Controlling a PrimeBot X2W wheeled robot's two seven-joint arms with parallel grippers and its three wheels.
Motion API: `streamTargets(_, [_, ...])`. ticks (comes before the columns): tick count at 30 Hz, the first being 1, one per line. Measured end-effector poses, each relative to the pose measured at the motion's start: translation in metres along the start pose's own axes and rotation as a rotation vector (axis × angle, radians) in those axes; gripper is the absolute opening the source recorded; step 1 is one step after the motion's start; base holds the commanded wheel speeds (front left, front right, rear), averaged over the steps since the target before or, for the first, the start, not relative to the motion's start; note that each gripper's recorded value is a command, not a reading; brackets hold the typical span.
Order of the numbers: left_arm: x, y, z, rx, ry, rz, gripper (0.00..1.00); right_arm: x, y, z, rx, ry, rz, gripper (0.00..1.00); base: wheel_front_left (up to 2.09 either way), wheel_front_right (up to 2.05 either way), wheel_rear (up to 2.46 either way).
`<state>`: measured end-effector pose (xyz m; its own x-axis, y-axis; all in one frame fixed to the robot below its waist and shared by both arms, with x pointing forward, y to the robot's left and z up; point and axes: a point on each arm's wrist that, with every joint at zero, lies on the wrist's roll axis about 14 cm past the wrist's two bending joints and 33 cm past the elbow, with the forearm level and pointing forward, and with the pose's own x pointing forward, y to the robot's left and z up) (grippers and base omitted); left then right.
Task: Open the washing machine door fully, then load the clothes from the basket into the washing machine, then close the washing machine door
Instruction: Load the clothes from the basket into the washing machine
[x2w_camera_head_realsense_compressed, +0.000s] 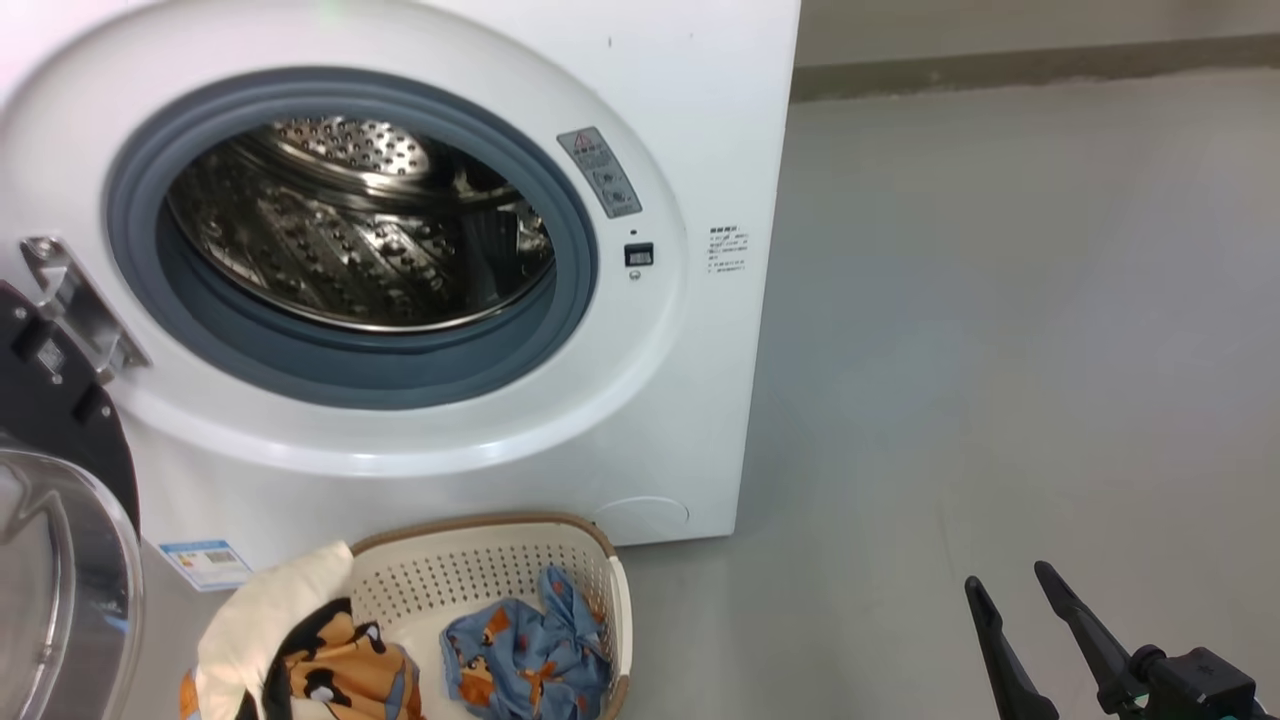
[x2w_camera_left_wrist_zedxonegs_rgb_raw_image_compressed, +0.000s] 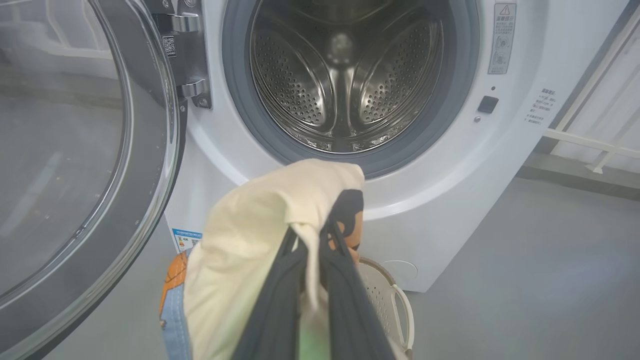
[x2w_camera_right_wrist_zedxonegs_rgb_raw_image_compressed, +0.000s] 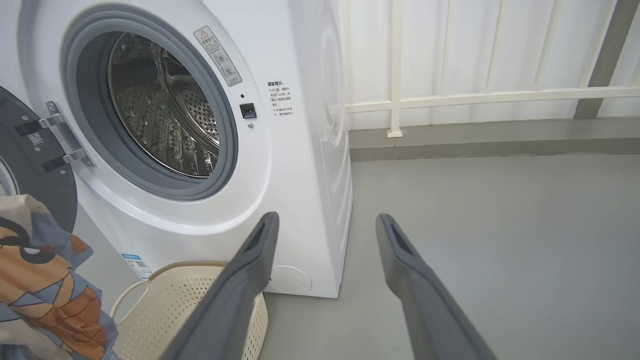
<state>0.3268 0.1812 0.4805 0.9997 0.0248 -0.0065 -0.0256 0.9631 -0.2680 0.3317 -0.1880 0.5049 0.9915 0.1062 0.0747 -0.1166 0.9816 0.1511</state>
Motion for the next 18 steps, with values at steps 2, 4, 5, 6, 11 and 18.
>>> streamTargets(2, [-0.003, -0.002, 0.004, -0.001, -0.014, -0.008, 0.0, -0.001, 0.0, 0.004, -0.002, -0.012, 0.0, 1.0, 0.0, 0.0, 0.0])
streamTargets(4, [-0.004, -0.005, 0.01, -0.001, -0.035, -0.017, 0.0, -0.003, 0.0, 0.006, -0.003, -0.021, 0.0, 1.0, 0.0, 0.0, 0.0])
streamTargets(5, [-0.004, -0.006, 0.013, -0.001, -0.043, -0.02, 0.0, -0.004, 0.0, 0.007, -0.004, -0.024, -0.002, 1.0, 0.0, 0.0, 0.0])
streamTargets(6, [-0.006, -0.007, 0.015, -0.001, -0.05, -0.022, 0.0, -0.007, -0.002, 0.007, -0.004, -0.024, -0.006, 1.0, 0.0, 0.0, 0.0])
streamTargets(11, [-0.015, -0.007, 0.016, 0.0, -0.055, -0.023, 0.0, -0.013, -0.005, 0.008, -0.006, -0.029, -0.02, 1.0, 0.0, 0.0, 0.0])
streamTargets(18, [-0.017, -0.007, 0.023, 0.001, -0.077, -0.021, 0.0, -0.016, -0.004, 0.008, -0.005, -0.027, -0.015, 1.0, 0.0, 0.0, 0.0])
